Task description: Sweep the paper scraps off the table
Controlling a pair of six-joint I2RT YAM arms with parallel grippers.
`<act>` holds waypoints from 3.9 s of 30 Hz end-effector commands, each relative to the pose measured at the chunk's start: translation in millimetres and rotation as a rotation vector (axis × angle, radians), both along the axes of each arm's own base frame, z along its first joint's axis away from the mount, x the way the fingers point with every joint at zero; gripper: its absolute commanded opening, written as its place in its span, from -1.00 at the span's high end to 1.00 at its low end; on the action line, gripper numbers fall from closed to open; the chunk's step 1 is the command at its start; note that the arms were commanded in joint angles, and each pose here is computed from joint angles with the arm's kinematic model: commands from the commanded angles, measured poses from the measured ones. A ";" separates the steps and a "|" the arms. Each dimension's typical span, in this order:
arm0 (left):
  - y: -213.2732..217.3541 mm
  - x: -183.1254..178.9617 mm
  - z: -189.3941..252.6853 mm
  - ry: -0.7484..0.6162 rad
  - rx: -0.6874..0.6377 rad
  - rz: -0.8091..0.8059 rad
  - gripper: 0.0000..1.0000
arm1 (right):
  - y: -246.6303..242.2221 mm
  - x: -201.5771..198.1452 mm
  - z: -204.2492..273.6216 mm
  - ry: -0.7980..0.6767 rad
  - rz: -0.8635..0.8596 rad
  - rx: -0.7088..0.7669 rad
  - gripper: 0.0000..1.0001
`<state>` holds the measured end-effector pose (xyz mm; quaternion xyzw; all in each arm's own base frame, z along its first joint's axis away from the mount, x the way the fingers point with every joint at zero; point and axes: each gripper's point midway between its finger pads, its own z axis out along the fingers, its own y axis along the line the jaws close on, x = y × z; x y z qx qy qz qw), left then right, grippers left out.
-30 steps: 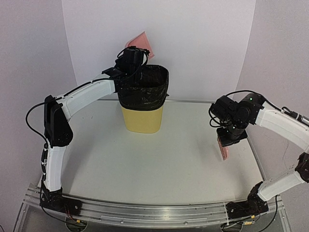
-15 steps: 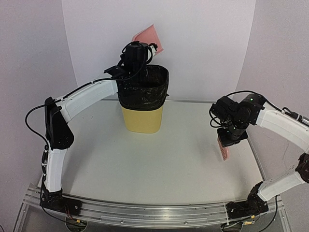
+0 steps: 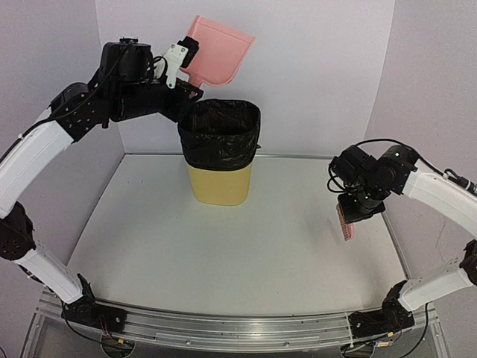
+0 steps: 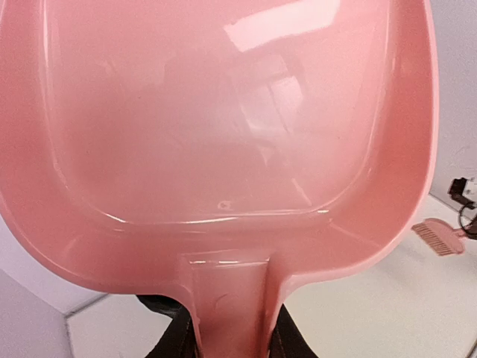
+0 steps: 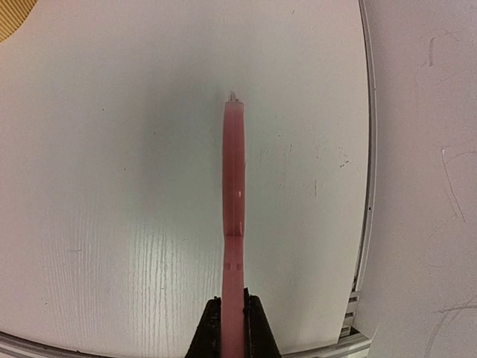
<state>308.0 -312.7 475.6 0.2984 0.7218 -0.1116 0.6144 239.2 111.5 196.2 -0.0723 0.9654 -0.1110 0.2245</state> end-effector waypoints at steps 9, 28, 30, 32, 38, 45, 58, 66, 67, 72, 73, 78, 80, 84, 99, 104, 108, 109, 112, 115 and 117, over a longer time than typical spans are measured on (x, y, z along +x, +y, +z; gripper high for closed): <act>-85.0 -93.9 -176.4 0.519 0.007 -0.105 1.00 | -27.6 7.1 48.4 -0.341 -0.084 0.105 1.00; -202.2 -146.6 -397.0 0.962 0.204 -0.123 0.96 | -38.3 -8.4 35.3 -0.361 -0.058 0.128 1.00; -204.7 -147.8 -409.1 0.982 0.220 -0.124 0.95 | -37.1 -8.6 32.9 -0.351 -0.049 0.126 1.00; -203.9 -149.5 -422.1 1.004 0.244 -0.119 0.94 | -35.5 -9.1 31.6 -0.343 -0.039 0.130 1.00; -197.6 -150.9 -440.1 1.045 0.292 -0.077 0.88 | -31.6 -10.4 31.0 -0.333 -0.020 0.148 1.00; -191.0 -151.8 -449.7 1.058 0.330 -0.050 0.76 | -30.5 -13.5 24.3 -0.315 -0.019 0.159 1.00; -198.9 -154.2 -445.4 1.075 0.339 -0.071 0.26 | -32.5 -17.4 21.4 -0.315 -0.022 0.171 1.00; -205.5 -146.1 -427.4 1.019 0.300 -0.086 -0.23 | -30.2 -16.4 25.5 -0.317 -0.007 0.175 1.00; -206.0 -143.6 -422.8 1.006 0.290 -0.085 -0.31 | -29.6 -16.0 26.6 -0.318 -0.003 0.176 1.00; -205.7 -135.1 -399.5 0.950 0.255 -0.075 -0.96 | -26.9 -13.9 32.2 -0.321 0.025 0.166 1.00; -204.7 -133.3 -392.8 0.938 0.244 -0.071 -0.99 | -26.4 -13.5 33.0 -0.320 0.033 0.162 1.00; -191.0 -126.4 -363.5 0.888 0.191 -0.032 -0.99 | -18.7 -11.8 32.9 -0.294 0.082 0.155 1.00; -181.4 -124.7 -346.9 0.865 0.152 -0.018 -0.99 | -10.9 -11.0 30.5 -0.265 0.124 0.155 1.00; -143.3 -119.9 -323.5 0.820 0.079 0.076 -0.99 | 15.7 -11.0 21.5 -0.166 0.273 0.167 1.00; 58.8 -121.0 -317.6 0.833 -0.279 0.602 -0.99 | 87.1 27.6 -3.3 -0.090 0.559 -0.204 1.00; 90.1 -126.5 -306.7 0.819 -0.382 0.640 -0.99 | 95.7 32.5 -16.2 -0.058 0.636 -0.413 1.00; 99.2 -128.2 -301.8 0.811 -0.418 0.638 -0.99 | 98.3 33.7 -27.4 -0.036 0.651 -0.514 1.00; 100.2 -128.2 -301.4 0.810 -0.421 0.639 -0.99 | 99.1 33.3 -29.4 -0.032 0.651 -0.523 1.00; 100.9 -127.8 -302.4 0.808 -0.412 0.650 -0.99 | 105.1 28.7 -35.8 -0.013 0.652 -0.498 1.00; 98.5 -126.7 -303.7 0.806 -0.390 0.662 -0.99 | 111.2 21.6 -41.4 0.011 0.654 -0.459 1.00; 96.9 -125.9 -305.4 0.806 -0.367 0.673 -0.99 | 113.5 18.1 -44.8 0.025 0.654 -0.443 1.00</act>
